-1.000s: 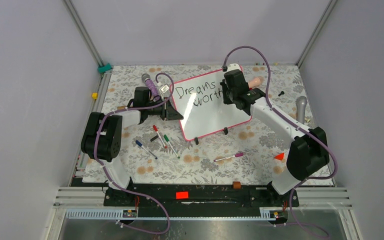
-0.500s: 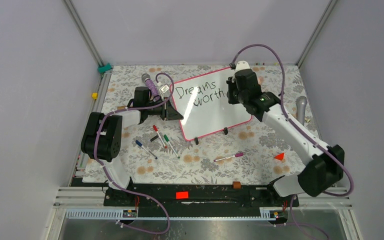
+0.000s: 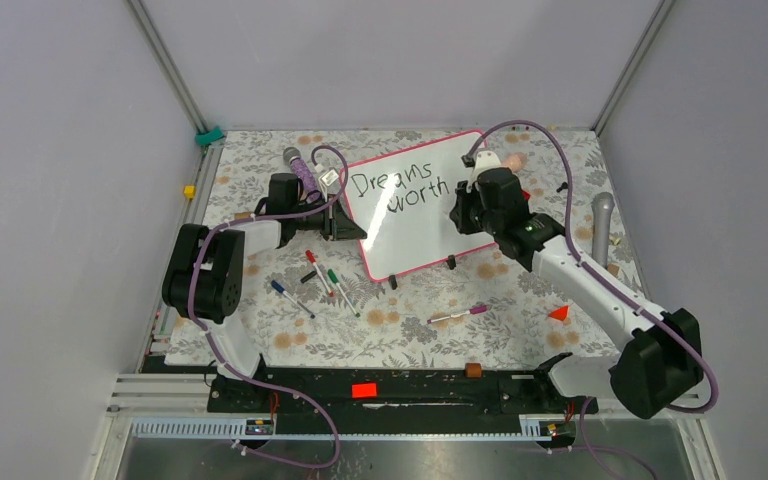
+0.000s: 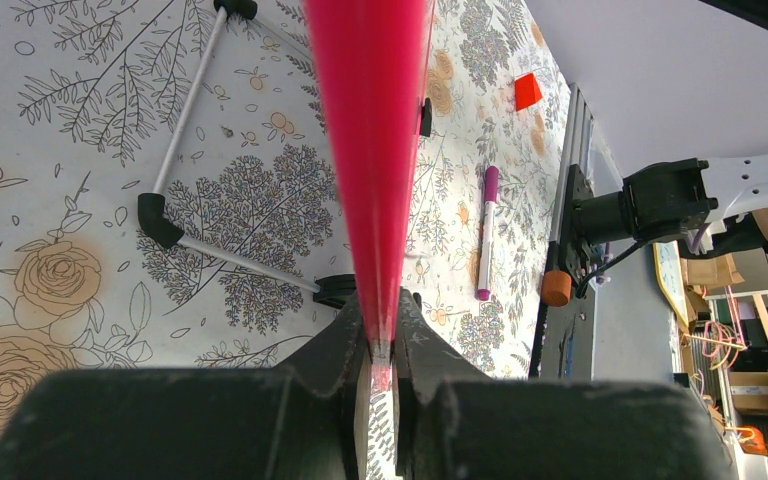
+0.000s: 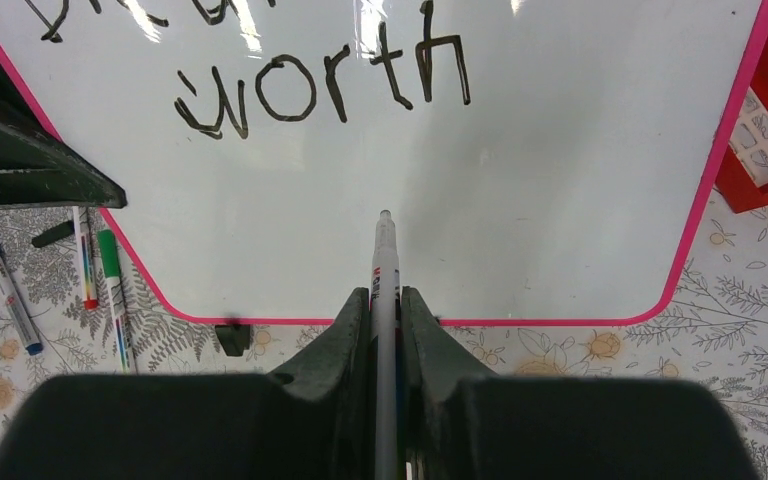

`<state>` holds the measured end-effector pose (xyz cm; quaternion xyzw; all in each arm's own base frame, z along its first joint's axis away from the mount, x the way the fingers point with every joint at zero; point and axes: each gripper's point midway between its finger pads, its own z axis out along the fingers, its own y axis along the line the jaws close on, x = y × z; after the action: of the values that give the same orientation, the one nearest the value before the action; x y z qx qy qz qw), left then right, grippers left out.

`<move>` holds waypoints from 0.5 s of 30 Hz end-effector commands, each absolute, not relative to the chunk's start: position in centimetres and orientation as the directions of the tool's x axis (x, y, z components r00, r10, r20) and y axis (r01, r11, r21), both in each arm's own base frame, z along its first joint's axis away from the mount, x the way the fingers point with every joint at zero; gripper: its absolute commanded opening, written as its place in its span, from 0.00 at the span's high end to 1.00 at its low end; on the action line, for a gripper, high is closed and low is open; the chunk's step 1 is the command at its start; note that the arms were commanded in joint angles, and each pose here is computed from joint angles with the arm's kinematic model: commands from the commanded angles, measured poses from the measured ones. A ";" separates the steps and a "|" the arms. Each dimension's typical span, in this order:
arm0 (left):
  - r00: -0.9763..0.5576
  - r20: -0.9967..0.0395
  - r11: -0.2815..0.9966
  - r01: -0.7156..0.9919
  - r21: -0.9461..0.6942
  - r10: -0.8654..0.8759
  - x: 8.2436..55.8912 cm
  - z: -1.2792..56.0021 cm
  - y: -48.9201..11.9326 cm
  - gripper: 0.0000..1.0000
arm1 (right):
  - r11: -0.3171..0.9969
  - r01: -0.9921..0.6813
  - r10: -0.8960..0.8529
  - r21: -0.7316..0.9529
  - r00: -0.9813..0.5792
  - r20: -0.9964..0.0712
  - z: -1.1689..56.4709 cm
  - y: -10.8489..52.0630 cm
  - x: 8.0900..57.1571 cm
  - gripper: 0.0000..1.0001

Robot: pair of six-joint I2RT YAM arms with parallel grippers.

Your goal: Write a sentence on the whiteboard

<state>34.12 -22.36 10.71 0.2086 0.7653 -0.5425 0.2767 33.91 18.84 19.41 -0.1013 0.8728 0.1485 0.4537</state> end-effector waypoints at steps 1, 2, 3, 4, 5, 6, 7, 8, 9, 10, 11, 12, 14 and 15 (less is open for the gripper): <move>-0.781 -0.624 0.494 0.551 -0.672 0.023 35.7 6.2 -21.5 1.00 | 0.920 -0.344 0.015 0.186 -0.445 -0.895 23.5 19.4 34.7 1.00; -0.782 -0.623 0.496 0.551 -0.671 0.026 35.6 6.1 -21.6 1.00 | 0.922 -0.344 0.008 0.177 -0.441 -0.897 23.6 19.2 34.6 1.00; -0.780 -0.625 0.499 0.552 -0.668 0.028 35.6 6.0 -21.6 1.00 | 0.925 -0.340 0.003 0.168 -0.437 -0.900 23.6 19.0 34.6 1.00; -0.780 -0.625 0.500 0.554 -0.665 0.032 35.6 5.9 -21.7 1.00 | 0.932 -0.328 0.000 0.156 -0.430 -0.903 23.7 18.6 34.6 1.00; -0.778 -0.627 0.504 0.555 -0.662 0.034 35.5 5.9 -21.7 1.00 | 0.934 -0.325 0.000 0.151 -0.422 -0.907 23.8 18.5 34.6 1.00; -0.777 -0.629 0.505 0.557 -0.659 0.036 35.5 5.9 -21.7 1.00 | 0.936 -0.321 -0.004 0.144 -0.418 -0.909 23.8 18.3 34.6 1.00; -0.776 -0.630 0.505 0.558 -0.658 0.037 35.6 5.9 -21.7 1.00 | 0.938 -0.319 -0.006 0.139 -0.415 -0.910 23.7 18.2 34.6 1.00; -0.775 -0.630 0.506 0.559 -0.657 0.038 35.5 5.9 -21.7 1.00 | 0.937 -0.321 -0.010 0.135 -0.415 -0.910 23.6 18.1 34.5 1.00; -0.775 -0.631 0.506 0.559 -0.656 0.038 35.5 5.9 -21.7 1.00 | 0.938 -0.320 -0.013 0.132 -0.415 -0.910 23.4 18.1 34.5 1.00; -0.774 -0.633 0.507 0.560 -0.655 0.038 35.5 6.0 -21.7 1.00 | 0.938 -0.321 -0.017 0.129 -0.414 -0.910 23.3 18.1 34.6 1.00; -0.772 -0.634 0.507 0.562 -0.653 0.039 35.5 5.9 -21.7 1.00 | 0.938 -0.321 -0.018 0.127 -0.413 -0.910 23.1 18.1 34.6 1.00; -0.771 -0.635 0.508 0.563 -0.652 0.039 35.4 5.9 -21.7 1.00 | 0.938 -0.323 -0.020 0.125 -0.412 -0.911 22.9 18.1 34.6 1.00; -0.769 -0.639 0.512 0.564 -0.648 0.039 35.4 5.9 -21.7 1.00 | 0.937 -0.328 -0.023 0.122 -0.406 -0.913 22.6 18.2 34.7 1.00; -0.768 -0.640 0.514 0.565 -0.645 0.040 35.4 5.9 -21.7 1.00 | 0.937 -0.329 -0.023 0.121 -0.403 -0.915 22.5 18.2 34.8 1.00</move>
<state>34.10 -22.43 10.70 0.2106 0.7650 -0.5416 0.2776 34.22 18.29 21.82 -0.1036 0.8408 0.1488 0.5101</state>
